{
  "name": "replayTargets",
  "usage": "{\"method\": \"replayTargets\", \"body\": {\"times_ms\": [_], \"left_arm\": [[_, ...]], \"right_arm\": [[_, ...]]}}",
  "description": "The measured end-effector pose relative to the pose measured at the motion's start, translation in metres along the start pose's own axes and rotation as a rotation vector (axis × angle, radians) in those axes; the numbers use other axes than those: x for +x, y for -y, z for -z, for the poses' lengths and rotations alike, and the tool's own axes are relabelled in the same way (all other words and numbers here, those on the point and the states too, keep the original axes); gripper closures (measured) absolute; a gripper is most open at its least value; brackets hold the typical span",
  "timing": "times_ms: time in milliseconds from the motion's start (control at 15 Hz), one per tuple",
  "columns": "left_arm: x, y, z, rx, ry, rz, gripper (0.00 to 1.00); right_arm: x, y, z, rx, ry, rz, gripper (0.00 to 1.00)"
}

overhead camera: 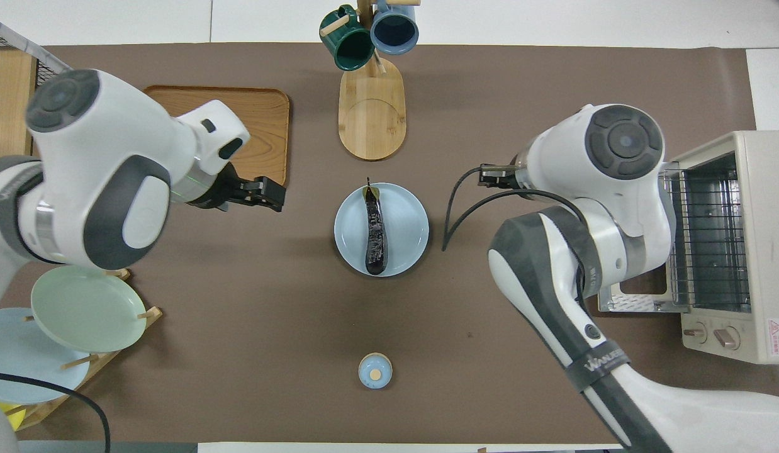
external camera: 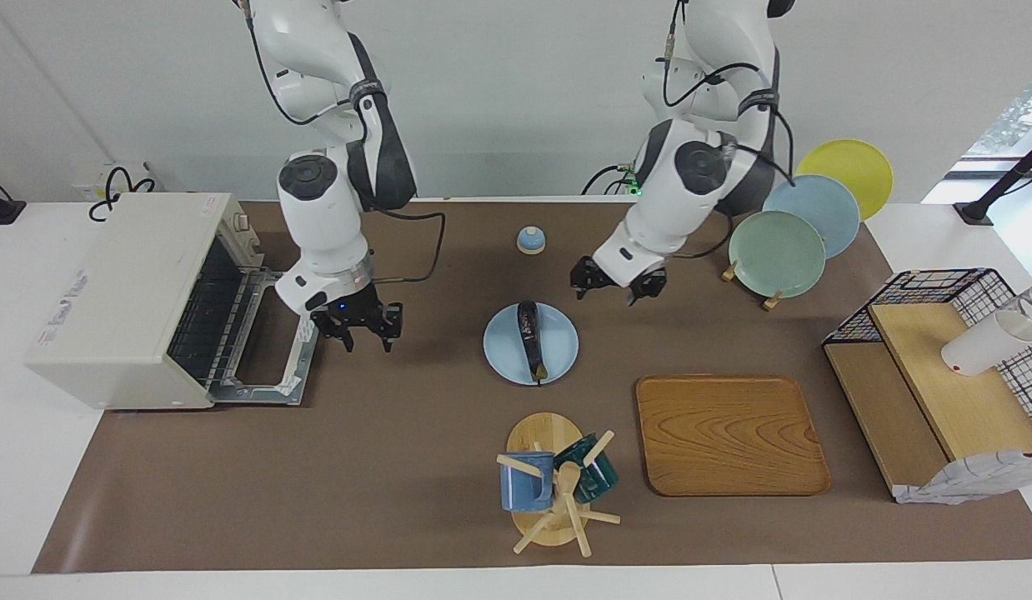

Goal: Put eggplant into oven
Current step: 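Withdraw the left gripper while the right gripper reaches the eggplant on the plate, then grasp the eggplant on the blue plate with the right gripper and lift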

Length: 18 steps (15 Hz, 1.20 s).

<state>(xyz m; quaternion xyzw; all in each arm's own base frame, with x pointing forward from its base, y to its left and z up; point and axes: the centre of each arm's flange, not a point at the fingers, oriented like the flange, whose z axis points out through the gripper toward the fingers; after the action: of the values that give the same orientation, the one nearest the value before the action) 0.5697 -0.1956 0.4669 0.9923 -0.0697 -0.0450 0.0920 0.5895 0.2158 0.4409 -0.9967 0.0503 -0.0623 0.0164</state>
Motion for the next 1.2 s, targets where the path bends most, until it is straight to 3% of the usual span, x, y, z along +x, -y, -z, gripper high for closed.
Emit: {"method": "replayTargets", "body": {"times_ms": [200,600,800,1000,1200], "left_arm": [[0.010,0.060,0.028,0.047,-0.033,-0.030,0.00],[0.013,0.118,0.072,0.083,-0.068,0.022,0.00],[0.008,0.130,0.096,0.097,-0.065,0.042,0.00],[-0.007,0.131,0.120,0.132,-0.061,0.040,0.00],[-0.022,0.129,0.137,0.145,-0.050,0.038,0.00]], "right_arm": [[0.001,0.062,0.021,0.022,-0.028,-0.032,0.33],[-0.019,0.211,-0.050,-0.004,-0.059,-0.054,0.31],[-0.053,0.261,-0.058,0.031,-0.083,0.005,0.30],[-0.093,0.296,-0.071,-0.001,-0.100,0.058,0.32],[-0.102,0.294,-0.101,-0.043,-0.102,0.086,0.38]]}}
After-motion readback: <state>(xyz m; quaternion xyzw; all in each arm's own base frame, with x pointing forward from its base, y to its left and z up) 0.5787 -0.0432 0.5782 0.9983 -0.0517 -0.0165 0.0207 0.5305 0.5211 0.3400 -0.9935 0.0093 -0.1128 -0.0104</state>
